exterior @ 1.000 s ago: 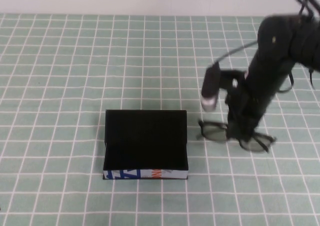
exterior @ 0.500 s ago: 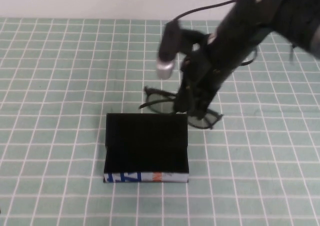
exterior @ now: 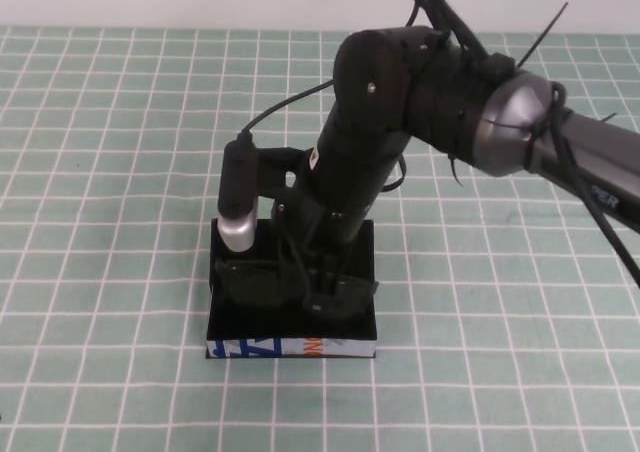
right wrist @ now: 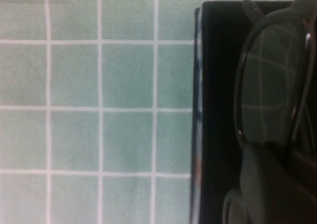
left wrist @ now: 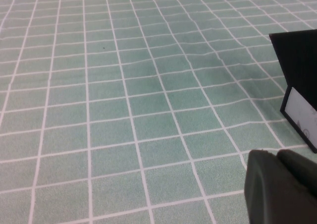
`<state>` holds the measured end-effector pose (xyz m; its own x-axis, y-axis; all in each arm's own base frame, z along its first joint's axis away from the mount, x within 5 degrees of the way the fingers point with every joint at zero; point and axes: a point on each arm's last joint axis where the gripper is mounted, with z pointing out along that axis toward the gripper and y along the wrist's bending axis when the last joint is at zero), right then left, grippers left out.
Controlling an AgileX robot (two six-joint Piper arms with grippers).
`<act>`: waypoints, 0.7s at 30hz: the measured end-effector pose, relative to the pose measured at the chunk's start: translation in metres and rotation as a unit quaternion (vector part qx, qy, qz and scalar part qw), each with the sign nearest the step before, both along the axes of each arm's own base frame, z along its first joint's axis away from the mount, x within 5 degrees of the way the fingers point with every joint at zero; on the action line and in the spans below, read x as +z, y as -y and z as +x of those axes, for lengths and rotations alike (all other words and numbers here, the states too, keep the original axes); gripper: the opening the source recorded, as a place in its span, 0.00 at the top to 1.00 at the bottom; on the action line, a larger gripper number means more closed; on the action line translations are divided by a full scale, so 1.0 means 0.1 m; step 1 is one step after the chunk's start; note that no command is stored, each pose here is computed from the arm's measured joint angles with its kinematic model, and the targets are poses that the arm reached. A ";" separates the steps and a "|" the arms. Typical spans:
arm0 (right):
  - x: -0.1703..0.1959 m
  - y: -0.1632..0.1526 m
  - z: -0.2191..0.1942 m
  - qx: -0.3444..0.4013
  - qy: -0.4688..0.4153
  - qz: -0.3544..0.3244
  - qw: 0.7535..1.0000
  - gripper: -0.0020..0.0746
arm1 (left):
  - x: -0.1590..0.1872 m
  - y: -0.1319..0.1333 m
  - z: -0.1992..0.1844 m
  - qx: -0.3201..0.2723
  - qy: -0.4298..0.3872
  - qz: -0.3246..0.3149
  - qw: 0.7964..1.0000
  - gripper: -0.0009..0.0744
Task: Return glasses to glasses case
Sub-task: Place the glasses in the glasses case
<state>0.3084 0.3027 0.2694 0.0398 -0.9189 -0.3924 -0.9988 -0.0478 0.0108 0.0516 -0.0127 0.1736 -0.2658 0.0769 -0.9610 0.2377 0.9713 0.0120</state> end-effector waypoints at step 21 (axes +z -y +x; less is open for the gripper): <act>-0.22 -0.10 0.12 0.011 -0.007 -0.011 1.000 0.95 | 0.00 0.00 0.00 0.000 0.000 0.000 1.000 0.99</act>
<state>0.3202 0.3127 0.2470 0.0549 -0.9263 -0.3728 -0.9972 -0.0696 0.0261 0.0516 -0.0127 0.1736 -0.2658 0.0769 -0.9610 0.2377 0.9713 0.0120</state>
